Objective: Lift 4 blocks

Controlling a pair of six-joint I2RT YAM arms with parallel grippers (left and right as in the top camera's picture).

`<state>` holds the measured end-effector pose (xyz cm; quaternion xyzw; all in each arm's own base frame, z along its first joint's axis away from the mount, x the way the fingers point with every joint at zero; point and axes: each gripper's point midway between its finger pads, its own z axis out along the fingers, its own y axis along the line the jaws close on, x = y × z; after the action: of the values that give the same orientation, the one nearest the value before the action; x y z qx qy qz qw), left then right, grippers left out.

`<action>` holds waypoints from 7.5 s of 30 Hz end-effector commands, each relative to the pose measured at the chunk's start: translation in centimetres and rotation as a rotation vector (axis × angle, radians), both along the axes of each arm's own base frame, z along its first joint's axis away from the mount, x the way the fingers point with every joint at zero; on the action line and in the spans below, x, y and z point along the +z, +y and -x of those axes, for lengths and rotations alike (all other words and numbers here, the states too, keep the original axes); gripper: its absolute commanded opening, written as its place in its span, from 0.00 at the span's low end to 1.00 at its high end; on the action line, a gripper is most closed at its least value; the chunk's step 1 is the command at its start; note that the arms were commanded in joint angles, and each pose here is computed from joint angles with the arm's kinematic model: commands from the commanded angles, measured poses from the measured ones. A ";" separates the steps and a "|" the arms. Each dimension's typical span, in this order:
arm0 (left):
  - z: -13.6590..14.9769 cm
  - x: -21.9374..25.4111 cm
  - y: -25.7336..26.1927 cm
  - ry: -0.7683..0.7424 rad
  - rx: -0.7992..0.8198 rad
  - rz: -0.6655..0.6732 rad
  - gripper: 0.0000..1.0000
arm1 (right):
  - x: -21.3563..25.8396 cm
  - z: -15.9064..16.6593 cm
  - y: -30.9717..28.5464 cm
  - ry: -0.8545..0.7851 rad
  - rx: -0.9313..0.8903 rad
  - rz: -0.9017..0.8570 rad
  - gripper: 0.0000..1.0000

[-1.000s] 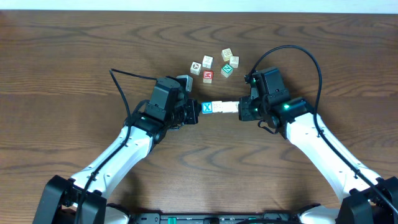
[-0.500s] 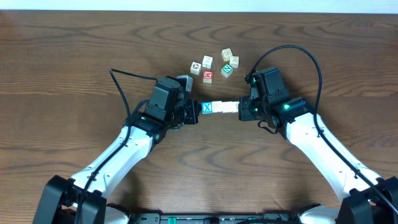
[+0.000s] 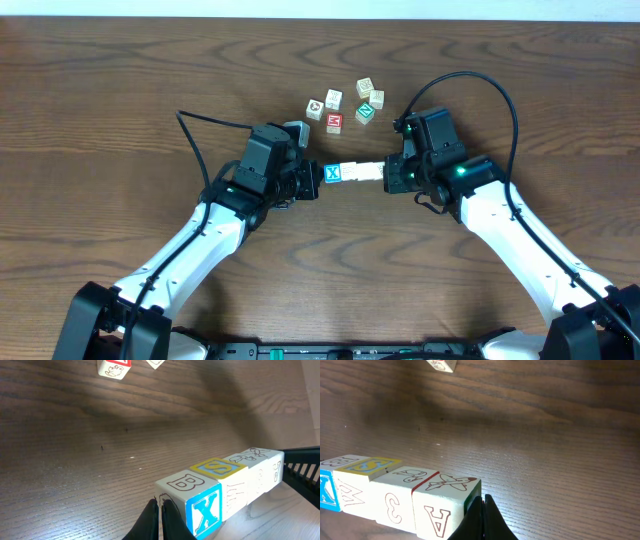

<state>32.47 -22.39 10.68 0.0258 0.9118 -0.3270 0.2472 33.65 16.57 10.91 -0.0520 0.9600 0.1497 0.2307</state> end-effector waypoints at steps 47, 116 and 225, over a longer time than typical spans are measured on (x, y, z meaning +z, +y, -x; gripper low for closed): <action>1.6 4.7 -4.6 -0.045 -0.190 0.158 0.07 | 3.8 2.7 6.4 0.040 0.227 -0.259 0.01; 2.0 4.2 -4.4 -0.021 -0.189 0.144 0.07 | 3.6 2.9 6.2 0.055 0.215 -0.256 0.01; 3.3 -3.8 -4.4 0.179 -0.180 0.018 0.07 | -3.2 3.7 5.8 0.249 0.177 -0.158 0.01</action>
<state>30.11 -22.35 4.11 0.0184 0.9481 -0.2788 0.1517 31.97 16.59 5.57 -0.0516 0.9816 0.1319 0.1282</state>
